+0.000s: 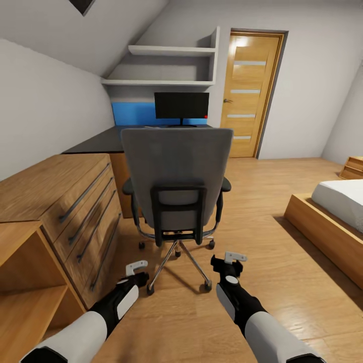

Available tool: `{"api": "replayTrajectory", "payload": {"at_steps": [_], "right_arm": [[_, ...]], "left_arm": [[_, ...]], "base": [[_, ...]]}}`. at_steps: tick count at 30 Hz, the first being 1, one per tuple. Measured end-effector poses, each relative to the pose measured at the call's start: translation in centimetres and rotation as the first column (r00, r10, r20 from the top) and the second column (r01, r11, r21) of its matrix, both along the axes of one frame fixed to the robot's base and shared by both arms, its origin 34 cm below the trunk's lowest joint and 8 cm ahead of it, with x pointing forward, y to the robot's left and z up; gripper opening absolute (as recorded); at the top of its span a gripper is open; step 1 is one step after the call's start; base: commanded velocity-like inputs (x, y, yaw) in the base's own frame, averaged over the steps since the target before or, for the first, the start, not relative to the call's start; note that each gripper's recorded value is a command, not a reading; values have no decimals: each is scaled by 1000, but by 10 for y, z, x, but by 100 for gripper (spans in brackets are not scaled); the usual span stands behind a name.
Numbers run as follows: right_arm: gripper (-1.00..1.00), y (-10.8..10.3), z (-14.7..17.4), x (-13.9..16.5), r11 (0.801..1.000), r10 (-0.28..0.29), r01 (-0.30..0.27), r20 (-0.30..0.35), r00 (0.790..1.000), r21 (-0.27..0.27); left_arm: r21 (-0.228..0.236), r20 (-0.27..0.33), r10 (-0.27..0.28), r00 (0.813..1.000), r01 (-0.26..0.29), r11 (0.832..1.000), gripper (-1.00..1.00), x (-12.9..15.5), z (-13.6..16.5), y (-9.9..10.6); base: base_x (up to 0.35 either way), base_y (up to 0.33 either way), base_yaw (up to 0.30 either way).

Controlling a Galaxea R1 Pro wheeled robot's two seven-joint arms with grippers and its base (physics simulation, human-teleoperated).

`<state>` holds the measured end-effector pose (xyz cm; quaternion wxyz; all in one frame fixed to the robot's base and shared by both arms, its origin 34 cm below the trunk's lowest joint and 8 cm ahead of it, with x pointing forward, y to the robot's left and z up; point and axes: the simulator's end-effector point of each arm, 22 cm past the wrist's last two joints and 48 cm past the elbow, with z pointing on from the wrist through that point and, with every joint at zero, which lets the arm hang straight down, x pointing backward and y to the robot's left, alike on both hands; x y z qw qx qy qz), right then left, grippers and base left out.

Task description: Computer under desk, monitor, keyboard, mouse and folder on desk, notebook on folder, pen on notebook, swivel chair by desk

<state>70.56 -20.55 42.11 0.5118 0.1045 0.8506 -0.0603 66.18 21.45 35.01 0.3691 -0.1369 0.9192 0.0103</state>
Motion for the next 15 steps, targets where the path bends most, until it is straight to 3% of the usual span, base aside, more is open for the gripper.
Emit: {"api": "replayTrajectory", "payload": {"at_steps": [2, 3, 4, 9, 15], "right_arm": [[100, 4, 2, 1, 1000, 11, -11, 9, 1000, -6], [100, 14, 4, 0, 999, 45, -44, 23, 999, -25], [100, 19, 5, 0, 998, 60, -59, 31, 998, -34], [100, 44, 13, -4, 988, 141, -134, 108, 984, -76], [100, 60, 17, -7, 977, 198, -184, 139, 970, -108]], "left_arm": [[11, 48, 10, 999, -11, 1000, 100, 4, 3, 1], [23, 103, 15, 995, -18, 1000, 100, 5, 5, -5], [23, 113, 16, 993, -18, 1000, 100, 5, 6, -7], [28, 115, 18, 993, -22, 999, 100, 0, 1, -10], [30, 113, 19, 993, -22, 999, 100, -1, -1, -9]], "base": [[-7, 0, 0], [-2, 0, 0], [-1, 0, 0], [0, 0, 0], [0, 0, 0]]}}
